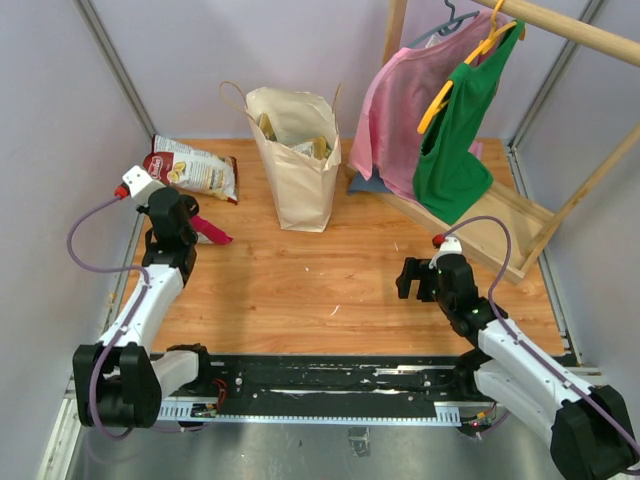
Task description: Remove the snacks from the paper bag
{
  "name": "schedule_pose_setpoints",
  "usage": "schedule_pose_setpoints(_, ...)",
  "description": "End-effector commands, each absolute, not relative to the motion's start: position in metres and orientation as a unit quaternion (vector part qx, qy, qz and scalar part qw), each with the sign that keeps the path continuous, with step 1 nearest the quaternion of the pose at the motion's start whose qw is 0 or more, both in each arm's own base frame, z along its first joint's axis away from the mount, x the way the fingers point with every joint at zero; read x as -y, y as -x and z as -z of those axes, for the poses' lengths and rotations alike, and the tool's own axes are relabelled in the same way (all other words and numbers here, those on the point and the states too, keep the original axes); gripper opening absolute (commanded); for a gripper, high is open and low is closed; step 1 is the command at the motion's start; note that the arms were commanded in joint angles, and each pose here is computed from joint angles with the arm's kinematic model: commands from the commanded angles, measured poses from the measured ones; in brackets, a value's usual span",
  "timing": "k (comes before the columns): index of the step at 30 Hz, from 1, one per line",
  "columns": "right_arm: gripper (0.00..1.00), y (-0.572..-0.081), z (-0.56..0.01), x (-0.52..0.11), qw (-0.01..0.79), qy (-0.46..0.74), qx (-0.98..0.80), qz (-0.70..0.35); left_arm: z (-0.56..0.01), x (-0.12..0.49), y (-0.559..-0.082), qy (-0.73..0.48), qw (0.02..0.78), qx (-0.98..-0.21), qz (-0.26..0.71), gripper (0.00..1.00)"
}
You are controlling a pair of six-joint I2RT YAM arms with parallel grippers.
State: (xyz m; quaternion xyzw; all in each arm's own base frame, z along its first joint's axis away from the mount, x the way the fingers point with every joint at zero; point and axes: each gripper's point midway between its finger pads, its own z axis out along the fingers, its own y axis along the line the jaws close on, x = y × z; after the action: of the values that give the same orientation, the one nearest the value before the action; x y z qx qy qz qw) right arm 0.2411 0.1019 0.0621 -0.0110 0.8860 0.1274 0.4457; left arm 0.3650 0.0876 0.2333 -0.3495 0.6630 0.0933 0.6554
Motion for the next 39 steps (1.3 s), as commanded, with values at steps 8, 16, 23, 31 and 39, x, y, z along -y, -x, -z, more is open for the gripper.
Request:
schedule_pose_setpoints(8,0.99,-0.242,-0.058,-0.110,0.438,0.025,-0.888,-0.137,-0.195,-0.089,-0.355,0.385,0.667,-0.637,-0.028,0.01)
schedule_pose_setpoints(16,0.99,-0.242,-0.055,-0.115,0.431,0.028,-0.890,-0.146,-0.174,-0.103,-0.320,0.447,0.636,-0.628,-0.037,0.23)
schedule_pose_setpoints(23,0.98,-0.241,-0.054,-0.116,0.429,0.029,-0.890,-0.148,-0.167,-0.095,-0.314,0.467,0.598,-0.651,-0.017,0.99)
schedule_pose_setpoints(31,0.99,-0.242,-0.053,-0.116,0.428,0.028,-0.891,-0.149,-0.262,-0.051,-0.313,0.344,0.661,-0.662,0.084,1.00)
schedule_pose_setpoints(39,0.99,-0.241,-0.049,-0.120,0.420,0.030,-0.894,-0.153,-0.325,-0.055,-0.271,0.334,0.697,-0.631,0.068,1.00)
